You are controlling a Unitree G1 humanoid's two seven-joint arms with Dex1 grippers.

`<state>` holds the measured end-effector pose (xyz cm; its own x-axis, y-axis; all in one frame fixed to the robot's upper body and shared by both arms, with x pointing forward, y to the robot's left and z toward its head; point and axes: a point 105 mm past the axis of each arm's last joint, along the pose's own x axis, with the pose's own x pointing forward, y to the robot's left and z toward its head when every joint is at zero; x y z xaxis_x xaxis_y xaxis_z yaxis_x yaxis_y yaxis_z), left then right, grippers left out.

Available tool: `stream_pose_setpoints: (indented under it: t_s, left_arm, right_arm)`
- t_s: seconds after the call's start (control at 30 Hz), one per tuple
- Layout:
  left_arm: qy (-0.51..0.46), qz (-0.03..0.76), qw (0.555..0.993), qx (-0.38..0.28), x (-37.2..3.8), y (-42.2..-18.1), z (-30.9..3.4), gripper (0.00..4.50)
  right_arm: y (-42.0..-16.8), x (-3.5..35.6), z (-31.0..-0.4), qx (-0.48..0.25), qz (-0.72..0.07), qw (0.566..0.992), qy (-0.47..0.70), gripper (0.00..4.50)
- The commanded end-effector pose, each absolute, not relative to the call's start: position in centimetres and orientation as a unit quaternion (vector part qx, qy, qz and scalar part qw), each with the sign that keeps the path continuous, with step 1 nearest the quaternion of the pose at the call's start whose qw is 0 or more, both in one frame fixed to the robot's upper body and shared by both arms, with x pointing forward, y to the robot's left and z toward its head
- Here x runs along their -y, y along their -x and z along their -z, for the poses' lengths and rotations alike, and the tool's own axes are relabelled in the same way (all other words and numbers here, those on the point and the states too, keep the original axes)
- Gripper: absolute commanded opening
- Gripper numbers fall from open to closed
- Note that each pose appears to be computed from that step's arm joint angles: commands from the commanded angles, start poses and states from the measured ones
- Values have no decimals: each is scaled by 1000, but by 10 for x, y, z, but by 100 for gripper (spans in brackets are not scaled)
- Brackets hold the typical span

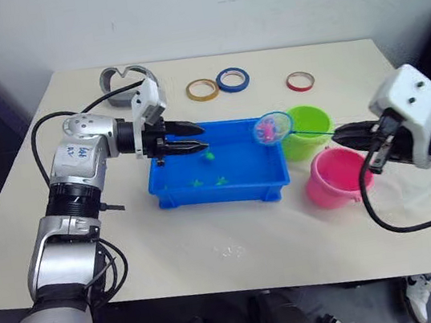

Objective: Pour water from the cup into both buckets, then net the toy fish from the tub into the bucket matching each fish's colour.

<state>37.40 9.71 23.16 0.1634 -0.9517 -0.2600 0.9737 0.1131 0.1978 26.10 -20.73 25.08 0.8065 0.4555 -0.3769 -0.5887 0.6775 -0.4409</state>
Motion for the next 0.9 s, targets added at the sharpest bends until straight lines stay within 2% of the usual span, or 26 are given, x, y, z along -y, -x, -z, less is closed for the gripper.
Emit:
stream_pose_setpoints:
  t_s: [0.03, 0.33, 0.53, 0.9]
  left_arm:
    - [-178, 660, 730, -4, -89, -374, -247, 212]
    - [-172, 680, 713, 5, -72, -379, -248, 212]
    - [-172, 685, 708, 6, -68, -380, -247, 212]
    - [-173, 683, 709, 2, -68, -382, -246, 212]
  right_arm:
    - [-242, 231, -269, -111, -232, 917, 304, 0]
    - [-202, 277, -265, -164, -142, 917, 335, 0]
    - [-195, 277, -251, -183, -138, 879, 418, 0]
    - [-202, 265, -241, -159, -156, 749, 624, 0]
